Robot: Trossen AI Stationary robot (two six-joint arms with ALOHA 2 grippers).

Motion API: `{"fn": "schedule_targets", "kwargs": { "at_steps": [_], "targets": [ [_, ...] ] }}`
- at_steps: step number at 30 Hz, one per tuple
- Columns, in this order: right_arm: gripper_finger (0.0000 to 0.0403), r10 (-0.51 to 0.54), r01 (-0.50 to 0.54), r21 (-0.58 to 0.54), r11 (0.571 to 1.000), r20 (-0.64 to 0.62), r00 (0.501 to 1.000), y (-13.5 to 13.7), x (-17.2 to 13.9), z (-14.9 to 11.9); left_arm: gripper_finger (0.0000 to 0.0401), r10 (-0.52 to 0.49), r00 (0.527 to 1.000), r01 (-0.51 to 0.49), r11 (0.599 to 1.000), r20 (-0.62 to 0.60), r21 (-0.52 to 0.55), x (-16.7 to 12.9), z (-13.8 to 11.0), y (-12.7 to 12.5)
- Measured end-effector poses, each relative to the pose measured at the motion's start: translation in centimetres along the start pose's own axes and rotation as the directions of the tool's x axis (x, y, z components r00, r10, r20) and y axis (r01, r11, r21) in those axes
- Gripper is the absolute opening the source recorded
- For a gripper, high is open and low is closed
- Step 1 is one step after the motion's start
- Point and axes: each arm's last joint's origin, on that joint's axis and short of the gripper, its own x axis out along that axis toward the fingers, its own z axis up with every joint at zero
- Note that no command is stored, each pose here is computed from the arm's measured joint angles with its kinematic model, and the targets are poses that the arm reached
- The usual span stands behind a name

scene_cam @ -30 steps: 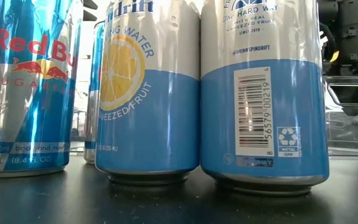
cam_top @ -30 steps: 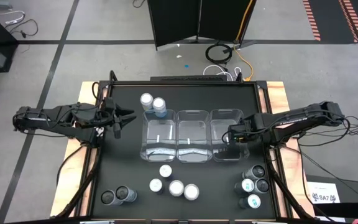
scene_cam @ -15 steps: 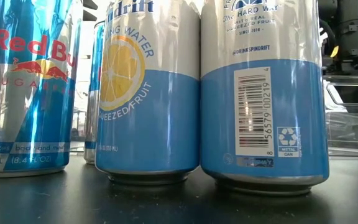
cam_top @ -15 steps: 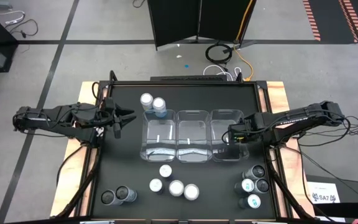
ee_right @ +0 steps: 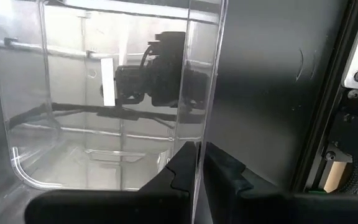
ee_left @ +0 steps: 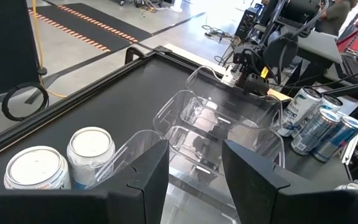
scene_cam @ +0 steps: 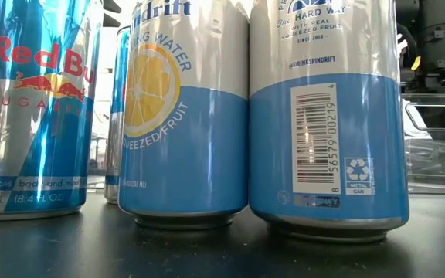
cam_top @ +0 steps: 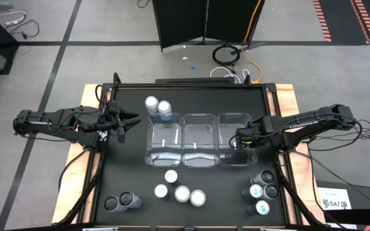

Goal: Sort soda cans
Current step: Move the transparent bins to the center

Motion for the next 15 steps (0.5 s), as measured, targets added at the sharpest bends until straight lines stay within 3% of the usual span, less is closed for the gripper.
{"fn": "schedule_targets", "kwargs": {
  "at_steps": [7, 15],
  "targets": [
    [0.0023, -0.011, 0.011, 0.010, 1.000, -0.003, 1.000, -0.11, -0.04, -0.01, 0.0158, 0.000, 1.000, 0.000, 1.000, 0.000, -0.001, 0.00, 0.00, 0.00],
    [0.0023, -0.008, 0.006, -0.102, 0.995, -0.026, 1.000, -0.09, -0.05, -0.07, 0.0158, -0.001, 1.000, 0.001, 1.000, 0.000, -0.002, 0.00, 0.01, 0.00]
  ]
}}
